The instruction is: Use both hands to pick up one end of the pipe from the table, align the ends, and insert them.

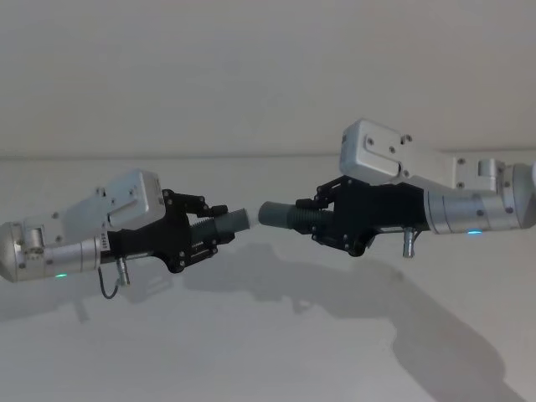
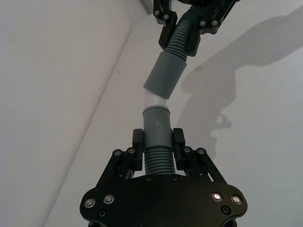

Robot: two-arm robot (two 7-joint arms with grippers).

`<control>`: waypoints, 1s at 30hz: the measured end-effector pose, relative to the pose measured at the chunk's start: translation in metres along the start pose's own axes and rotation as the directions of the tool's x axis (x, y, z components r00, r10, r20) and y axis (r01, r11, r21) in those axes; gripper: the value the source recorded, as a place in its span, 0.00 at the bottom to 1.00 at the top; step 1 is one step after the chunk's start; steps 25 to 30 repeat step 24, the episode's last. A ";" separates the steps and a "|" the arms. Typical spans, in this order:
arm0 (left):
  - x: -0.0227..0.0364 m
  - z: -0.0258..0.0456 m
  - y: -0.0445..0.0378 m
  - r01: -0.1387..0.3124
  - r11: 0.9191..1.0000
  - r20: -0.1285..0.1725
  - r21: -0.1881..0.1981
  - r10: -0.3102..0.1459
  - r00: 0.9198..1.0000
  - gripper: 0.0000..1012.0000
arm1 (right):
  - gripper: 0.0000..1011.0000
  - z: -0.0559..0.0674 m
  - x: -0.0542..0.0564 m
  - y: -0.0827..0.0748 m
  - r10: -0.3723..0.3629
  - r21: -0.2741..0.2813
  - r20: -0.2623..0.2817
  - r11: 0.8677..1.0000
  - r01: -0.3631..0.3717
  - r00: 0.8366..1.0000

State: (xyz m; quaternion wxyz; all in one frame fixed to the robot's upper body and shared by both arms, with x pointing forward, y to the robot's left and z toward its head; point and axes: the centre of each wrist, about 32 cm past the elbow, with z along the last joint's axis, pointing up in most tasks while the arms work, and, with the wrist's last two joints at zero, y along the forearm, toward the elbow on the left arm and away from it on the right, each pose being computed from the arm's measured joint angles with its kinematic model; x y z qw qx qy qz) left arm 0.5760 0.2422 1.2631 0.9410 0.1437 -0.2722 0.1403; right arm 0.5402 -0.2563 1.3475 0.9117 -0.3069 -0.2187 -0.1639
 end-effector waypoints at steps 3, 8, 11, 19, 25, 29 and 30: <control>0.0000 0.0000 0.0000 0.000 1.000 0.000 0.000 0.000 1.000 0.33 | 0.24 0.000 0.000 0.000 0.000 0.000 0.000 1.000 0.000 1.000; 0.0000 0.0000 0.0000 0.001 1.000 0.000 0.000 -0.001 1.000 0.33 | 0.24 0.000 0.000 0.000 -0.001 0.000 0.000 1.000 0.001 1.000; 0.0000 0.0000 0.0000 0.001 1.000 0.000 0.000 -0.001 1.000 0.33 | 0.24 0.000 0.000 0.000 -0.001 0.000 -0.001 1.000 0.001 1.000; 0.0000 0.0000 0.0000 0.001 1.000 0.000 0.000 -0.001 1.000 0.33 | 0.24 0.000 0.000 0.000 -0.001 0.000 -0.001 1.000 0.001 1.000; 0.0000 0.0000 0.0000 0.001 1.000 0.000 0.000 -0.001 1.000 0.33 | 0.24 0.000 0.000 0.000 -0.001 0.000 -0.001 1.000 0.001 1.000; 0.0000 0.0000 0.0000 0.001 1.000 0.000 0.000 -0.001 1.000 0.33 | 0.24 0.000 0.000 0.000 -0.001 0.000 -0.001 1.000 0.001 1.000; 0.0000 0.0000 0.0000 0.001 1.000 0.000 0.000 -0.001 1.000 0.33 | 0.24 0.000 0.000 0.000 -0.001 0.000 -0.001 1.000 0.001 1.000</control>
